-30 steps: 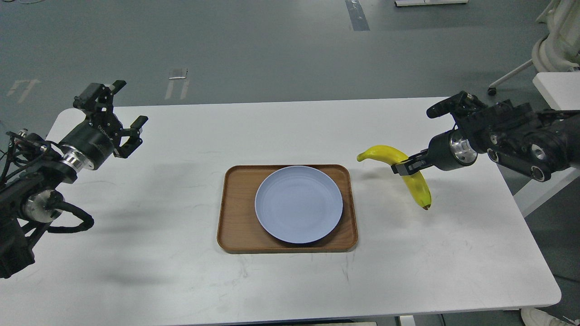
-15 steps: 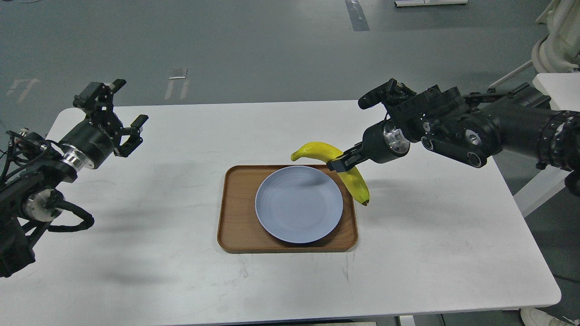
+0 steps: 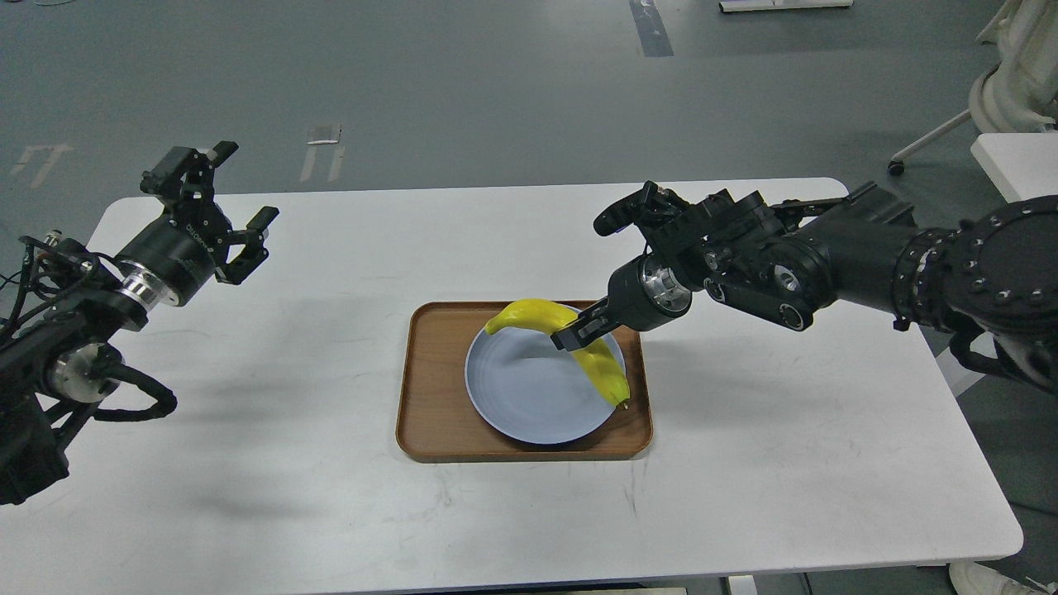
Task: Place banana on plate with both arms
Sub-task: 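Lower the banana onto the plate, open the right gripper, withdraw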
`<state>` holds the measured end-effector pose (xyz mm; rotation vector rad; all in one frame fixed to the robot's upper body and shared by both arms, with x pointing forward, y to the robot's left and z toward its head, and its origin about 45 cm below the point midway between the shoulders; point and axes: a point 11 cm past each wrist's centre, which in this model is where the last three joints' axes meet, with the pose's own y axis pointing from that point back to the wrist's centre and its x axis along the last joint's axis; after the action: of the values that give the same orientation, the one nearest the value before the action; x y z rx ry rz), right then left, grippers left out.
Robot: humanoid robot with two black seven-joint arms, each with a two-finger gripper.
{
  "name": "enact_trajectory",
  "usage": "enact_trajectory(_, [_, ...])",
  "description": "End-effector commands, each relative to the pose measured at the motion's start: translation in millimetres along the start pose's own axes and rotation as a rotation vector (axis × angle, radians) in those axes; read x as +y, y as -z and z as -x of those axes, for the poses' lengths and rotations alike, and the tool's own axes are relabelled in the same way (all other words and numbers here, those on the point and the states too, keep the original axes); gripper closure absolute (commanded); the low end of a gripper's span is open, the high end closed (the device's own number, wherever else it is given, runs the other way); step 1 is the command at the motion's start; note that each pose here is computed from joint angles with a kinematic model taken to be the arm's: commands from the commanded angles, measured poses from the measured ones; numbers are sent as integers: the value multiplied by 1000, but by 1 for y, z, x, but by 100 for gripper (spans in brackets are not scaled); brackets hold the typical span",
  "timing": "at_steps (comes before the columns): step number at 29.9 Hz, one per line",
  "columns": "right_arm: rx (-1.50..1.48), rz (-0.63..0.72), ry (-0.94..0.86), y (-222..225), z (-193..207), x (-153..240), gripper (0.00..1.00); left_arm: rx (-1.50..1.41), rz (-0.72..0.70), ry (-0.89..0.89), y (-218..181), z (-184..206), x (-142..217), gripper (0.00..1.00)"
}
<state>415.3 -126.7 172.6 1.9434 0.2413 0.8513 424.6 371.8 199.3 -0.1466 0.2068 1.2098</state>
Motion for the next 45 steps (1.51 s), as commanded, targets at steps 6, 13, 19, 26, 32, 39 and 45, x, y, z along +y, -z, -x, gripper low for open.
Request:
enact_trajectory(6, [-4,-8,6,3,4,-9,58,4,8,-3,-2,-1,0,2])
enact_trajectory(13, [-35,-18,-17,3,1,-8,17,4,8,-3,-2,-1,0,2])
enact_trajectory(19, [-111,-12,-85,-13,-8,11,2,4,8,-3,-2,-1,0,2])
enact_trajectory(26, [-358,-58,-347,-57,-27,71,2,1,8,-6,-3,-2,1,2])
enact_trajectory(32, [-728,-188,-575,-95,5,89,0,1,8,-3,-3,-2,1,2])
enact_trajectory(39, [-1164,-431,-872,-117,38,91,0,22,24,-1,-2,3,-3,2])
enact_trajectory(45, [-1279,-499,-981,-121,46,88,0,30,24,1,1,5,-3,2])
